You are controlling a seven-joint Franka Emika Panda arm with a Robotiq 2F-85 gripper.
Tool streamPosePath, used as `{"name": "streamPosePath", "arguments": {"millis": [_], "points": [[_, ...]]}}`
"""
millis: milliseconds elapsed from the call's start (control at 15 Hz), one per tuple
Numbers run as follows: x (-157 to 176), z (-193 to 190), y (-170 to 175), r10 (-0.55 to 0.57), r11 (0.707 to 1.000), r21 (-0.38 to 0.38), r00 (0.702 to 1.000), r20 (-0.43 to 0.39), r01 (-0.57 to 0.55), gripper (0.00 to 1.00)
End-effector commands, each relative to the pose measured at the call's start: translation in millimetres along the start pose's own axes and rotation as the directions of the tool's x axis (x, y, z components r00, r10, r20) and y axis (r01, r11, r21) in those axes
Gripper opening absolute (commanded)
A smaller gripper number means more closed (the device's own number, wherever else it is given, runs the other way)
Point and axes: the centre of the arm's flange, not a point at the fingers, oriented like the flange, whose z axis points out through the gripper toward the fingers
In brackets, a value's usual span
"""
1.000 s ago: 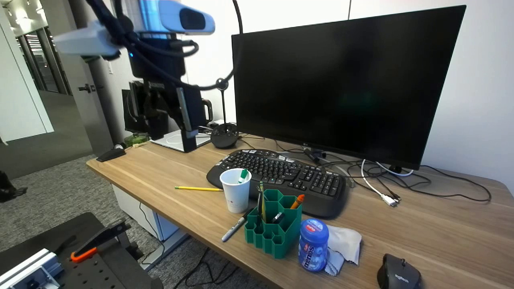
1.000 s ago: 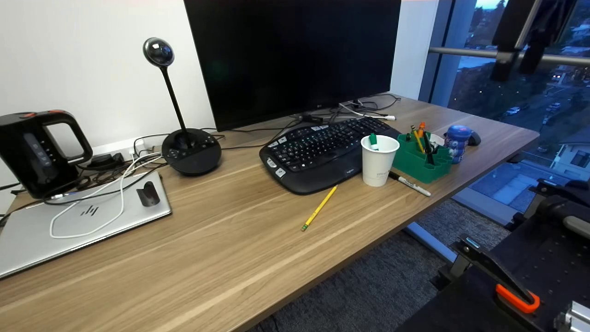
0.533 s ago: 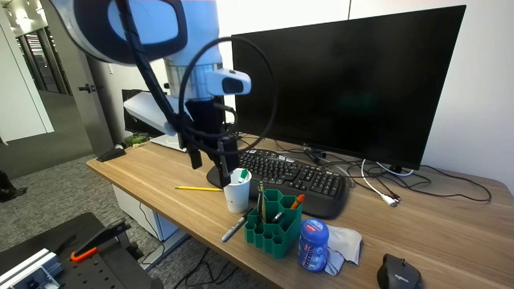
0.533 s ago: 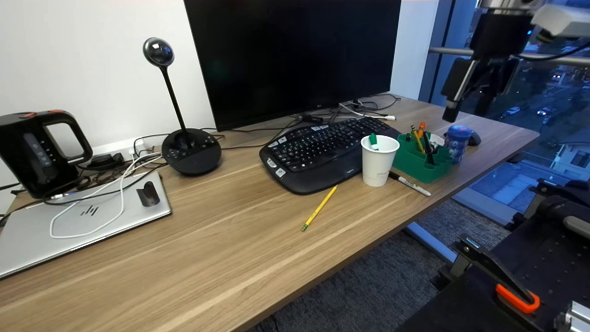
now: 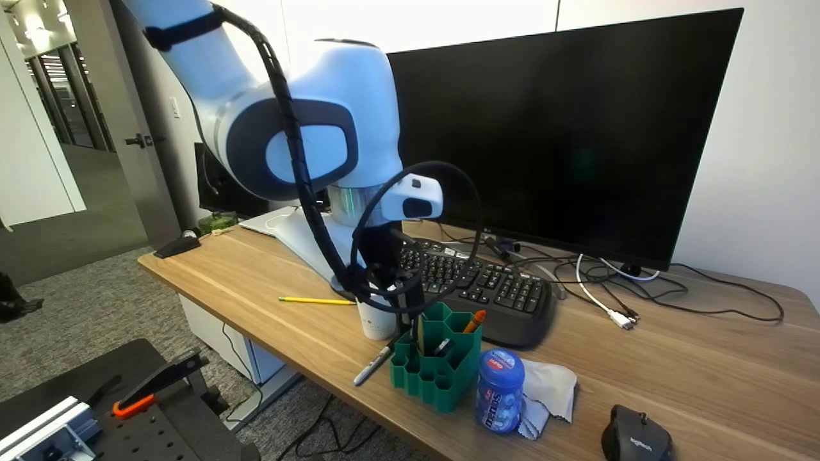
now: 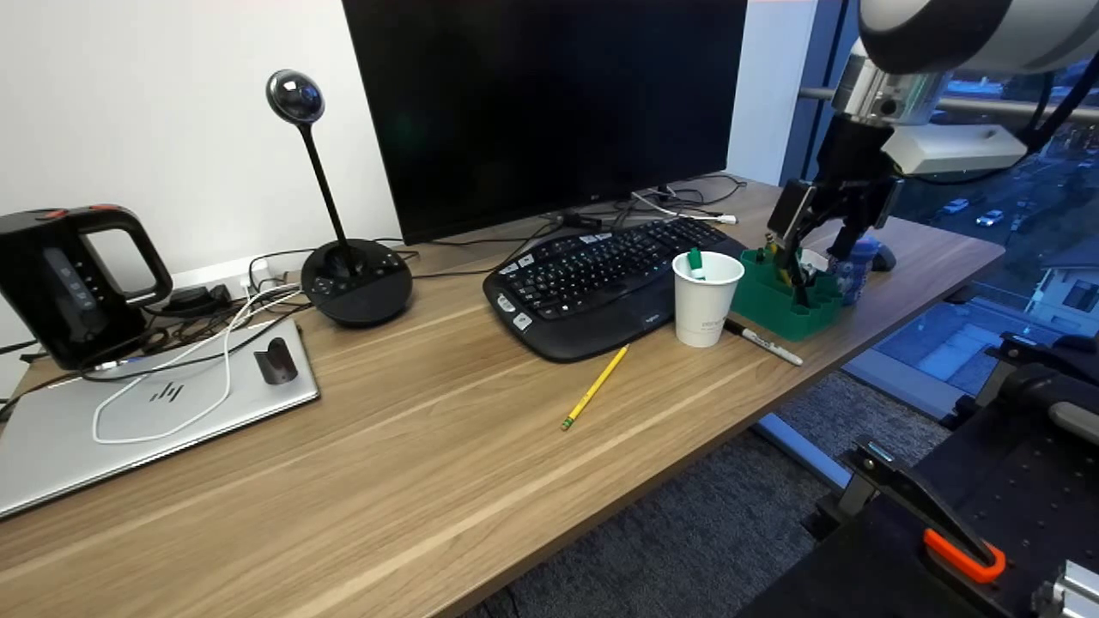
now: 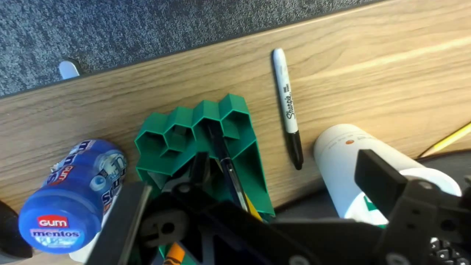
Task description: Remove the pen from the container
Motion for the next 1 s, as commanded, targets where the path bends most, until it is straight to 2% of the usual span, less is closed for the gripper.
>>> {"name": "streamPosePath", "arguments": {"millis": [0,333,933], "points": [[19,24,0,0.005,1.000,-0.011,0.998,-0.063,-0.005,1.00],[27,39,-1,0.008,1.000,-0.025,0.992,-0.126,-0.011,1.00],[20,37,10,0.032,0.998,-0.050,0.992,-0.119,-0.038,1.00]]}}
